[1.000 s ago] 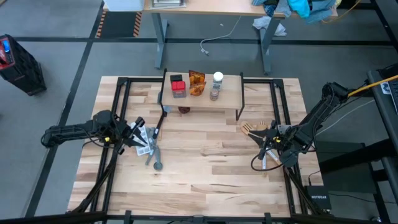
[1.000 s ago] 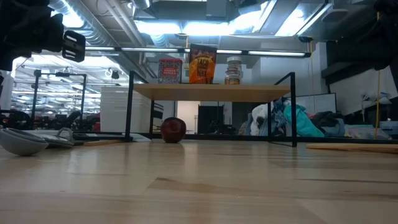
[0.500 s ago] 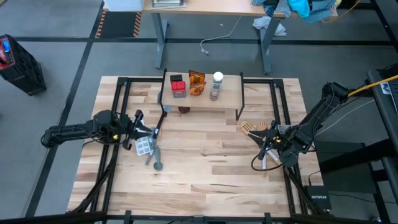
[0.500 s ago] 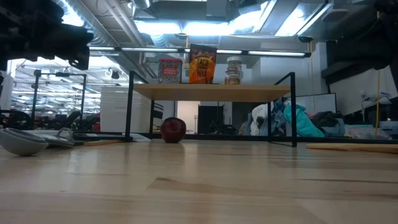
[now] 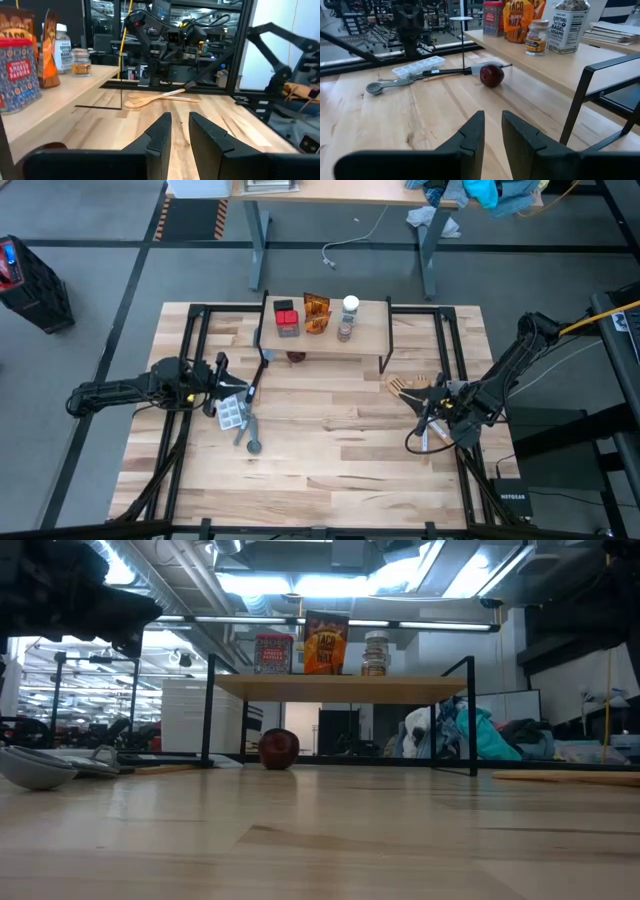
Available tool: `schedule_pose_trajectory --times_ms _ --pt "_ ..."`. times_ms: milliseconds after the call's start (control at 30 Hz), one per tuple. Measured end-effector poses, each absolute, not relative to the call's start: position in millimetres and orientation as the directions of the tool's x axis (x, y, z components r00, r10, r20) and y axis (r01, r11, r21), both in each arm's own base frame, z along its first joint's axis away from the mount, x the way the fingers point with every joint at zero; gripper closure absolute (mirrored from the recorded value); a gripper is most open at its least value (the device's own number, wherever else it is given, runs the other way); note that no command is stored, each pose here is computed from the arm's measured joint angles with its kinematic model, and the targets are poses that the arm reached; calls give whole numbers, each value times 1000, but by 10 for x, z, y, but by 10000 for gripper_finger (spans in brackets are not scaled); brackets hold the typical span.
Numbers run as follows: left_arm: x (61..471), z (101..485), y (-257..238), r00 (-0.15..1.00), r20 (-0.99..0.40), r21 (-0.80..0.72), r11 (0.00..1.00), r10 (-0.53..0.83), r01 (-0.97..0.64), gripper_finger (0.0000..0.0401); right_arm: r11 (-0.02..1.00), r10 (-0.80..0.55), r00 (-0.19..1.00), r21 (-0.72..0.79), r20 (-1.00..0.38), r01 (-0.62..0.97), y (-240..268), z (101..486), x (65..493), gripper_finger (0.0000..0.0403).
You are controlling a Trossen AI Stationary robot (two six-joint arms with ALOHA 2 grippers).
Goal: Shelf spices
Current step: Return to Home Position
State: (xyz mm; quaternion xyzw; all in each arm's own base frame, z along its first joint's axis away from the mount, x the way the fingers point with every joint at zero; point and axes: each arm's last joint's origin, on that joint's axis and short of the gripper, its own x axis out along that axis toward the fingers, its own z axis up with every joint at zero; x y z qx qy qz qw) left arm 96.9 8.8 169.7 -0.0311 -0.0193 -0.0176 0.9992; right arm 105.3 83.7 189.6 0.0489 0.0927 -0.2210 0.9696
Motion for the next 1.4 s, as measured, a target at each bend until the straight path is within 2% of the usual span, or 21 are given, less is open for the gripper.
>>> schedule_pose_trajectory --times_ms 233,367,533,867,1067,1267,1400 --pt "969 1697 88 999 40 -169 985 -34 40 341 903 -399 898 89 -187 420 785 1981 1008 331" --pt "969 1697 88 999 40 -228 973 -34 42 341 929 -337 921 87 -196 359 745 2047 967 331" --pt "969 1697 88 999 40 -247 968 -34 43 341 965 -220 954 95 -202 243 685 2136 899 331" --pt "969 1697 88 999 40 -249 968 -34 43 341 990 116 978 98 -175 -100 604 2269 757 331" --pt "969 1697 88 999 40 -249 968 -34 43 341 935 353 925 78 -144 -345 646 2324 720 331" --pt "969 1698 88 999 40 -249 968 -34 43 341 819 573 816 25 -72 -573 715 2405 693 331" --pt "969 1697 88 999 40 -248 968 -34 43 341 779 627 777 25 -62 -627 741 2375 690 331"
